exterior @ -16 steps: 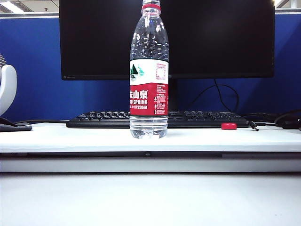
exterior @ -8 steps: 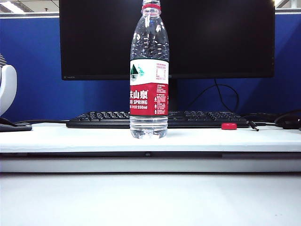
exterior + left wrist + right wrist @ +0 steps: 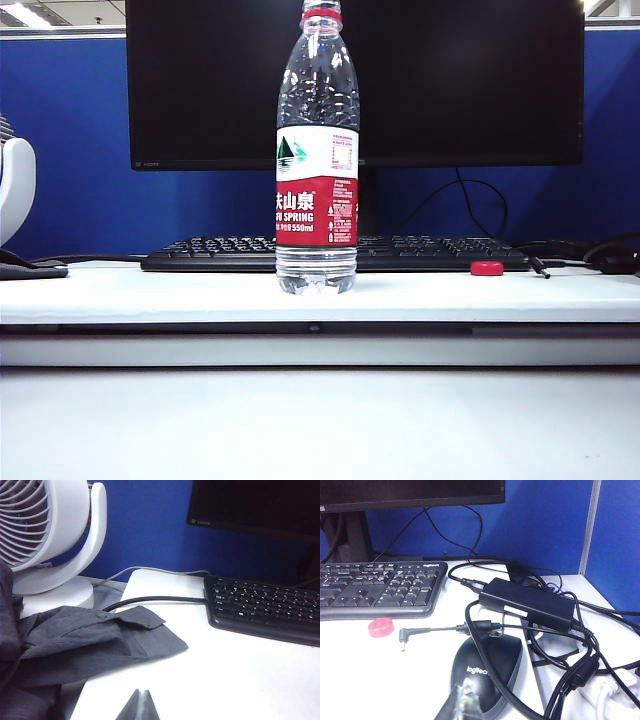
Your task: Unscrew the cap from the plastic bottle on the table.
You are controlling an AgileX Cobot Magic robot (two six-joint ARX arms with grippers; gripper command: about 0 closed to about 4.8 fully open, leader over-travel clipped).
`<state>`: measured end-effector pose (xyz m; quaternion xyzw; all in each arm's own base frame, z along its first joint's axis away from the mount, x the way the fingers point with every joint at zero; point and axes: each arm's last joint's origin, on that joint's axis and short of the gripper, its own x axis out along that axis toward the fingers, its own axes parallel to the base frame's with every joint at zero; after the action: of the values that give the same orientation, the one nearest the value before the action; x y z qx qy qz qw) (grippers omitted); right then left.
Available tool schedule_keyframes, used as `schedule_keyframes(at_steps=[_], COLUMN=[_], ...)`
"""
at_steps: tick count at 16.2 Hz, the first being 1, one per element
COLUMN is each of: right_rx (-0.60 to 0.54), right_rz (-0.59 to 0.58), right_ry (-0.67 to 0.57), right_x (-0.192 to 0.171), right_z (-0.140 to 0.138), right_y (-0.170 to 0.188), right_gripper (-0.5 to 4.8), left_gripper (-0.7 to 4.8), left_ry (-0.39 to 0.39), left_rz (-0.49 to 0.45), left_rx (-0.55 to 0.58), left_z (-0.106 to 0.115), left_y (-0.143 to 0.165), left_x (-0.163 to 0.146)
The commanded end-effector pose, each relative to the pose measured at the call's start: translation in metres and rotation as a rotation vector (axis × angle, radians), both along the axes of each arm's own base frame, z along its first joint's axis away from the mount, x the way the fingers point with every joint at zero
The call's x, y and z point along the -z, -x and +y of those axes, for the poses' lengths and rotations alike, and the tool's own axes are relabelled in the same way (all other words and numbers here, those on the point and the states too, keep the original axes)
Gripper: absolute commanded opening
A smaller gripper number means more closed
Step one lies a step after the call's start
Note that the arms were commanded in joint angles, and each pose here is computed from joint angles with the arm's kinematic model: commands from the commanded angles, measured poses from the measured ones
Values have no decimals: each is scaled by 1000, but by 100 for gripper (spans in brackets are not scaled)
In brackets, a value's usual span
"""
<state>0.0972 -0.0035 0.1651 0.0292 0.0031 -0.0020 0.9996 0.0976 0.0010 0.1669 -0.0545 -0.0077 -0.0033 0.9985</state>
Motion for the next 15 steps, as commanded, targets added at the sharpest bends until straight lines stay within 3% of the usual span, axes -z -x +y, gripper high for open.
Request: schedule_keyframes(at_steps=[1,15], right_rx=[2,3], right_rz=[-24,-6], right_ry=[3,0], right_x=[-2,0], right_z=[0,0], right_y=[0,0], right_gripper=[-3,-3], left_gripper=[-4,-4], left_ry=[2,2], left_rz=[-11,-11], left_rx=[-2,-2], left_z=[0,0], left_y=[0,0], left_x=[-1,-1])
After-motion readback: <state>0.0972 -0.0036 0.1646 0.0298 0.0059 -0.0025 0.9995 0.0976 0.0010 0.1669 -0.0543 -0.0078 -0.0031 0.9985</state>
